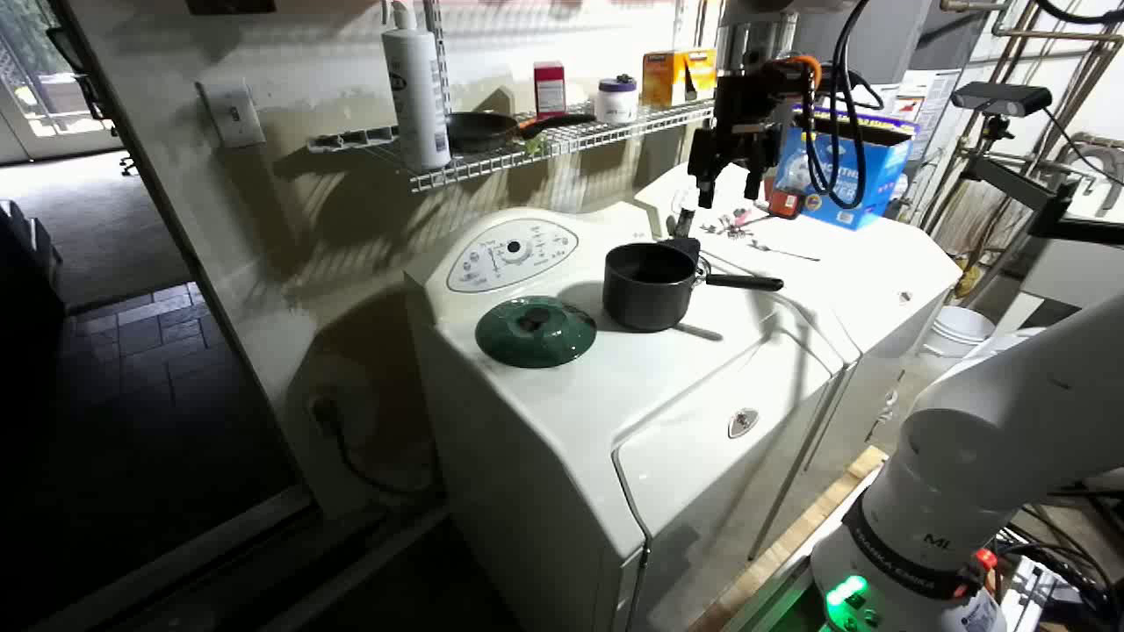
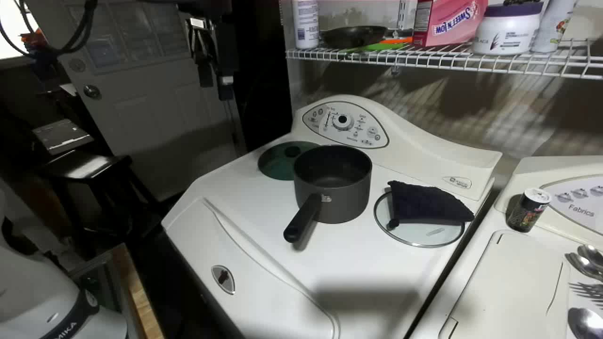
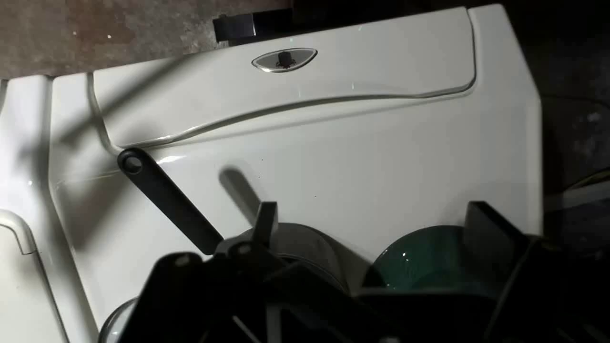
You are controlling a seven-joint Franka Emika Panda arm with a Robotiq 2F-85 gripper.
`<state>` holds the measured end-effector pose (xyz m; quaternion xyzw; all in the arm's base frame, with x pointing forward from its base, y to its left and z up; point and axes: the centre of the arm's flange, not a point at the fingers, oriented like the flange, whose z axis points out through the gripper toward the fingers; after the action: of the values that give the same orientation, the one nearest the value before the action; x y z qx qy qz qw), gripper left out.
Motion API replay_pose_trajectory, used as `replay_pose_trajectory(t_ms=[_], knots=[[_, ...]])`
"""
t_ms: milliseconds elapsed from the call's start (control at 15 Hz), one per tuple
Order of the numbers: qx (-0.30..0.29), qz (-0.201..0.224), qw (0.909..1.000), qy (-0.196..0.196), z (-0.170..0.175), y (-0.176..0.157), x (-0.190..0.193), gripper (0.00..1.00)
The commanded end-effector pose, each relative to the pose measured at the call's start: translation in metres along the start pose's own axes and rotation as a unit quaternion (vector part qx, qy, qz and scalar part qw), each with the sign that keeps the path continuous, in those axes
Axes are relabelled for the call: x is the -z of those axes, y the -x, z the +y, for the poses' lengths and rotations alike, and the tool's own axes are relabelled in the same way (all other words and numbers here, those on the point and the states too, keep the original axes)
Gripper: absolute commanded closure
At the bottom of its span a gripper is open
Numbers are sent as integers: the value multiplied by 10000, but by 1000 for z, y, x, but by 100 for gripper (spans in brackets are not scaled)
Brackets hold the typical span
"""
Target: Put the lid on the pot
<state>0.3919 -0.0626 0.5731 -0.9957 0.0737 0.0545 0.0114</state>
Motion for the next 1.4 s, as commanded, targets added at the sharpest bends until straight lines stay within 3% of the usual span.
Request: replay_pose_trajectory(t_ms=[0, 267, 533, 733, 1000, 1133, 1333], knots=[[0, 0, 10000, 0, 0, 0, 0, 0], [0, 0, 10000, 0, 0, 0, 0, 0], [-799, 620, 9939, -430, 7, -63, 28, 0], [-1243, 1421, 9797, -668, 28, -116, 47, 0], [-1966, 2384, 9489, -640, 69, -180, 52, 0], [-2257, 2593, 9378, -491, 92, -206, 44, 0], [-2676, 2493, 9301, -340, 129, -238, 17, 0]])
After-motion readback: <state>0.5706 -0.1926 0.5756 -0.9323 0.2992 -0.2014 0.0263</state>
